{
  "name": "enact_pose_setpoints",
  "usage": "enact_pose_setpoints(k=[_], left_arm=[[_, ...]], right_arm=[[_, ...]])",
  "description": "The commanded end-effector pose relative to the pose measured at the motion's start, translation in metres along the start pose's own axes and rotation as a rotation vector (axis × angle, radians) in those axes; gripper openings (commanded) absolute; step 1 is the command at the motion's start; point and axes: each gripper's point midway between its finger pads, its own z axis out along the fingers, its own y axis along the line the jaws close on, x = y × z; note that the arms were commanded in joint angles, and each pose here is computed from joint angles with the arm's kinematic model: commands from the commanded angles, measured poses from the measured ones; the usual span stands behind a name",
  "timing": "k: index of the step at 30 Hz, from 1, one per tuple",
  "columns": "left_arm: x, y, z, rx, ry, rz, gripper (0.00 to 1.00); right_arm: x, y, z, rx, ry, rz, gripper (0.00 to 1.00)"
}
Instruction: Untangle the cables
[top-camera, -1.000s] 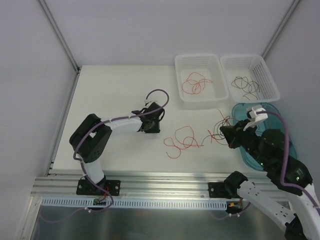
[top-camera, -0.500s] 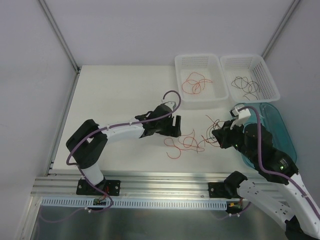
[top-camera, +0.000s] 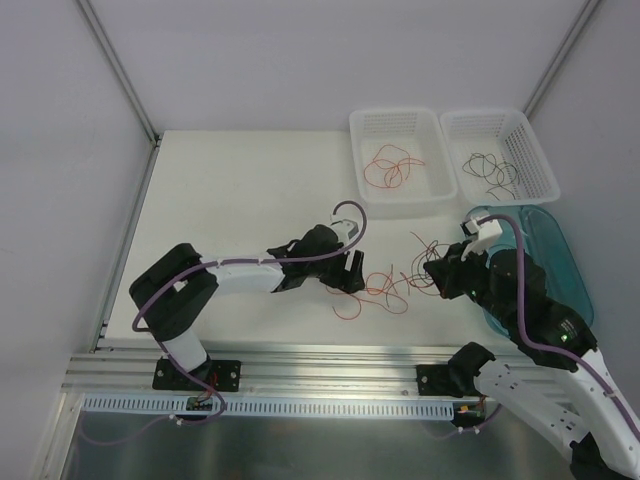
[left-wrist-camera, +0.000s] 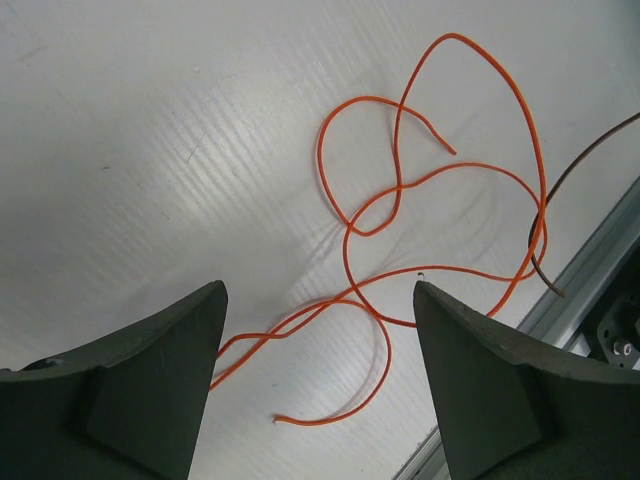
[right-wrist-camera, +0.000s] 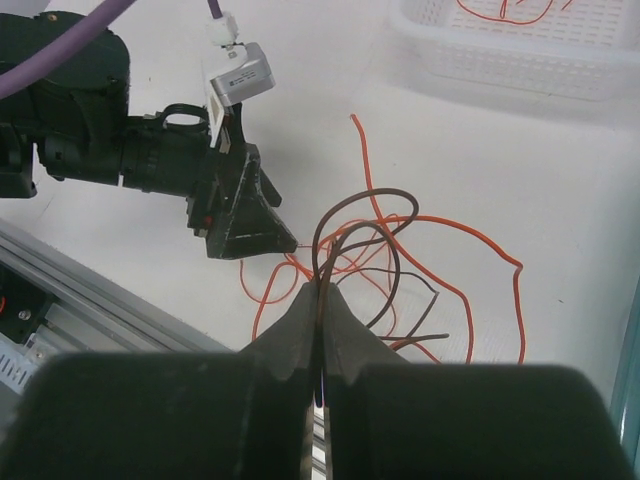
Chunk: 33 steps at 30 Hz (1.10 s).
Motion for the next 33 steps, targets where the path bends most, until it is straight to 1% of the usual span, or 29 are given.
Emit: enact_pose_setpoints(k=[1,2,5,8,9,12,14,15,16,18,19,21,22,23,25,26,27,29,30,31,32,33], left_arm=[[-0.042,-0.018,-0.025,0.049,-0.174,0.092,0.76],[-0.05,-0.016,-0.029,0.036,-0.212,0.097,0.76],[-0.053,-0.017,-0.036,0.045,-0.245,0.139,0.77],[-0.048,-0.028,-0.035,0.11,-0.219,0.194,0.8],[-0.044,-0.038,-0.034,0.167,-0.199,0.212,0.81],[-0.036,-0.052,-0.025,0.216,-0.167,0.273,0.83],[-0.028,-0.055,-0.014,0.212,-0.14,0.318,0.83],[-0.031,-0.057,-0.011,0.201,-0.135,0.327,0.82],[-0.027,-0.048,-0.001,0.157,-0.116,0.33,0.81],[-0.028,-0.043,0.011,0.111,-0.092,0.335,0.78],[-0.031,-0.041,0.014,0.091,-0.095,0.341,0.75],[-0.042,-0.033,0.019,0.025,-0.123,0.329,0.5],[-0.042,-0.028,0.02,-0.004,-0.12,0.325,0.34],[-0.049,-0.014,0.019,-0.084,-0.145,0.316,0.02],[-0.056,0.003,0.012,-0.181,-0.172,0.291,0.0],[-0.053,0.025,0.006,-0.282,-0.173,0.278,0.0],[-0.058,0.036,-0.004,-0.342,-0.199,0.25,0.0],[-0.056,0.072,-0.022,-0.473,-0.195,0.198,0.0],[-0.054,0.093,-0.04,-0.562,-0.213,0.168,0.0],[-0.051,0.106,-0.051,-0.607,-0.222,0.114,0.0],[-0.038,0.141,-0.069,-0.702,-0.184,0.058,0.0],[-0.041,0.151,-0.087,-0.739,-0.213,0.009,0.0]], right_arm=[[-0.008,0.006,0.0,-0.025,-0.038,0.026,0.01],[-0.008,0.006,-0.001,-0.027,-0.04,0.026,0.01],[-0.007,0.007,0.0,-0.03,-0.038,0.028,0.01],[-0.006,0.008,0.002,-0.035,-0.033,0.028,0.01],[-0.007,0.008,0.002,-0.037,-0.036,0.027,0.01],[-0.005,0.009,0.003,-0.04,-0.03,0.03,0.01],[-0.004,0.008,0.003,-0.04,-0.029,0.03,0.01],[-0.004,0.009,0.003,-0.043,-0.028,0.03,0.01],[-0.004,0.01,0.003,-0.046,-0.028,0.031,0.01],[-0.004,0.01,0.003,-0.05,-0.025,0.032,0.01],[-0.003,0.01,0.003,-0.048,-0.024,0.033,0.01],[-0.002,0.009,0.002,-0.046,-0.022,0.034,0.01],[-0.002,0.009,0.002,-0.044,-0.021,0.032,0.01],[-0.002,0.008,0.001,-0.039,-0.021,0.032,0.01],[-0.002,0.006,-0.002,-0.031,-0.026,0.031,0.01],[-0.002,0.005,-0.004,-0.027,-0.028,0.03,0.01],[-0.003,0.003,-0.005,-0.018,-0.032,0.025,0.01],[-0.006,0.0,-0.008,-0.006,-0.044,0.022,0.01],[-0.006,-0.002,-0.009,0.003,-0.046,0.019,0.01],[-0.006,-0.003,-0.01,0.009,-0.049,0.016,0.01],[-0.007,-0.003,-0.012,0.011,-0.052,0.013,0.01],[-0.008,-0.005,-0.013,0.016,-0.056,0.013,0.01]])
